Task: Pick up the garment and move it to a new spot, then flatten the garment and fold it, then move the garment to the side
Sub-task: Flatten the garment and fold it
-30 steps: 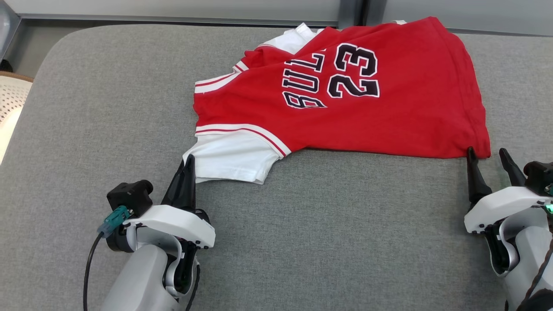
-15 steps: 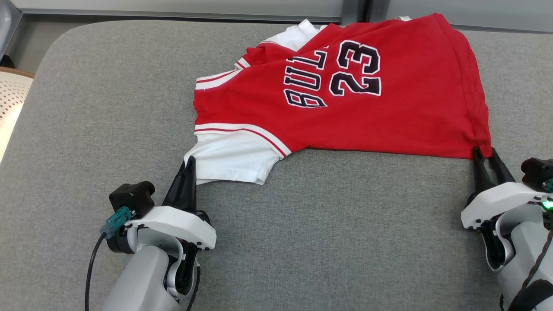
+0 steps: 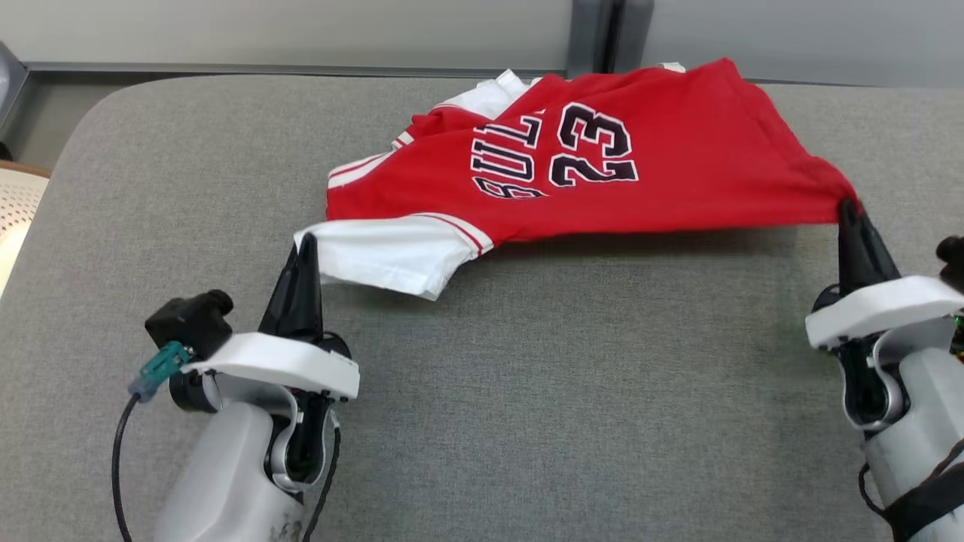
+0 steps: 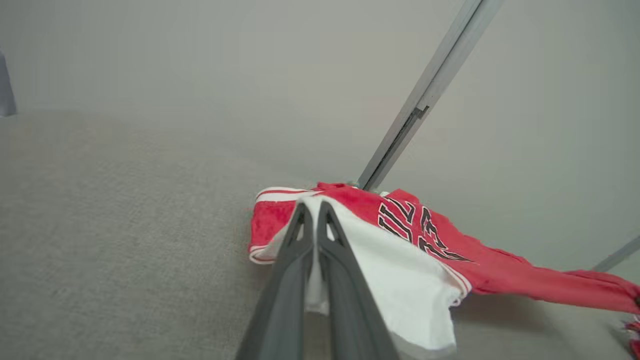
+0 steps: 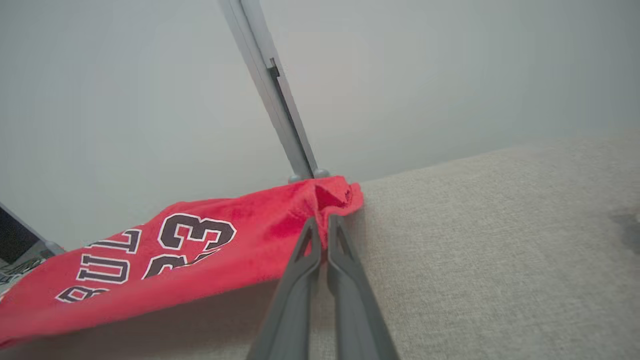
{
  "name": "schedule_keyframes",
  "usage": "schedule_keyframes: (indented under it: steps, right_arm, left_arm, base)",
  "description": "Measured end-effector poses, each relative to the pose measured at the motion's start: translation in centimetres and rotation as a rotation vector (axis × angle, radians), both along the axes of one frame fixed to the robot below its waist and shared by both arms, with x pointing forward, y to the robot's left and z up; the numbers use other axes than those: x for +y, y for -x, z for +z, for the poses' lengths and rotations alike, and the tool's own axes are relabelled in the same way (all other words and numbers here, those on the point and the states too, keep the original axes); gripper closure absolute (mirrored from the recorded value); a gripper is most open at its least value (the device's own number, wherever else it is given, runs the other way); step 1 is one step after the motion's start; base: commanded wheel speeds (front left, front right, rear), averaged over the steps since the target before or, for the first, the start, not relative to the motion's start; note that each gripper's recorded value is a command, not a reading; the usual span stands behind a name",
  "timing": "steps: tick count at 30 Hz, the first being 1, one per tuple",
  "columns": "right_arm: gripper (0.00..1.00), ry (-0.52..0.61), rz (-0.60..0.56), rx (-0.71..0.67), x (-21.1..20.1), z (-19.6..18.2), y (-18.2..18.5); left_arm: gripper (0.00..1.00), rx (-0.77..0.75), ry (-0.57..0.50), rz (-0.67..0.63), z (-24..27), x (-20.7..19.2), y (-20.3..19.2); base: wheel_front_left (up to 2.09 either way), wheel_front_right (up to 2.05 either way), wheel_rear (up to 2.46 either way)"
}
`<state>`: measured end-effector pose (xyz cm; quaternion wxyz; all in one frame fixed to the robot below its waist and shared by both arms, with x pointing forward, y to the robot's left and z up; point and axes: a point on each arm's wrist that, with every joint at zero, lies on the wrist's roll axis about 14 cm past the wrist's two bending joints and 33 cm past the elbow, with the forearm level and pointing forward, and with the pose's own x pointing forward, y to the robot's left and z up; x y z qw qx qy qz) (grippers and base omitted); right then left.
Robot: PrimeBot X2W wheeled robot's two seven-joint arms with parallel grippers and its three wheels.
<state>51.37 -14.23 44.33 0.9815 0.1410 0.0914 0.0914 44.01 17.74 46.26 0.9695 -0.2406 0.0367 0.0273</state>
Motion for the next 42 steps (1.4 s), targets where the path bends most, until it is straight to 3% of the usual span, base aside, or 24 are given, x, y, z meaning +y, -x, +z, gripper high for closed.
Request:
schedule_keyframes:
  steps: [6,15,19,27,31,36,42]
  right_arm:
    - [1.00,-0.245,0.042,-0.194,1.0,11.1,-1.4]
    - [1.00,-0.376,0.162,-0.461,1.4,25.8,1.3]
    - [1.00,-0.428,0.186,-0.543,1.0,30.4,3.4]
    - [1.00,-0.463,0.161,-0.576,-0.8,33.7,6.0]
    - [1.00,-0.456,0.117,-0.551,-2.2,33.6,5.7]
    - [1.00,-0.402,0.091,-0.514,-3.0,33.7,2.9]
    - [1.00,-0.448,0.065,-0.430,-2.7,32.2,-4.8]
  left_arm:
    - [1.00,-0.280,0.080,-0.042,10.6,-1.0,-2.6]
    - [1.00,-0.623,0.272,-0.101,26.8,-1.0,-0.9]
    - [1.00,-0.734,0.364,-0.110,32.2,-0.5,1.0]
    - [0.99,-0.847,0.466,-0.115,38.1,-0.1,3.8]
    - [0.96,-0.814,0.487,-0.125,38.3,-0.4,2.9]
    - [0.97,-0.698,0.506,-0.127,36.8,-0.8,-1.5]
    - [1.00,-0.591,0.514,-0.116,34.9,-1.3,-9.3]
  base:
    - [0.00,0.00,0.00]
    - [0.00,0.00,0.00]
    - [0.00,0.00,0.00]
    - [0.00,0.00,0.00]
    - [0.00,0.00,0.00]
    - [0.00,0.00,0.00]
    - [0.00,0.00,0.00]
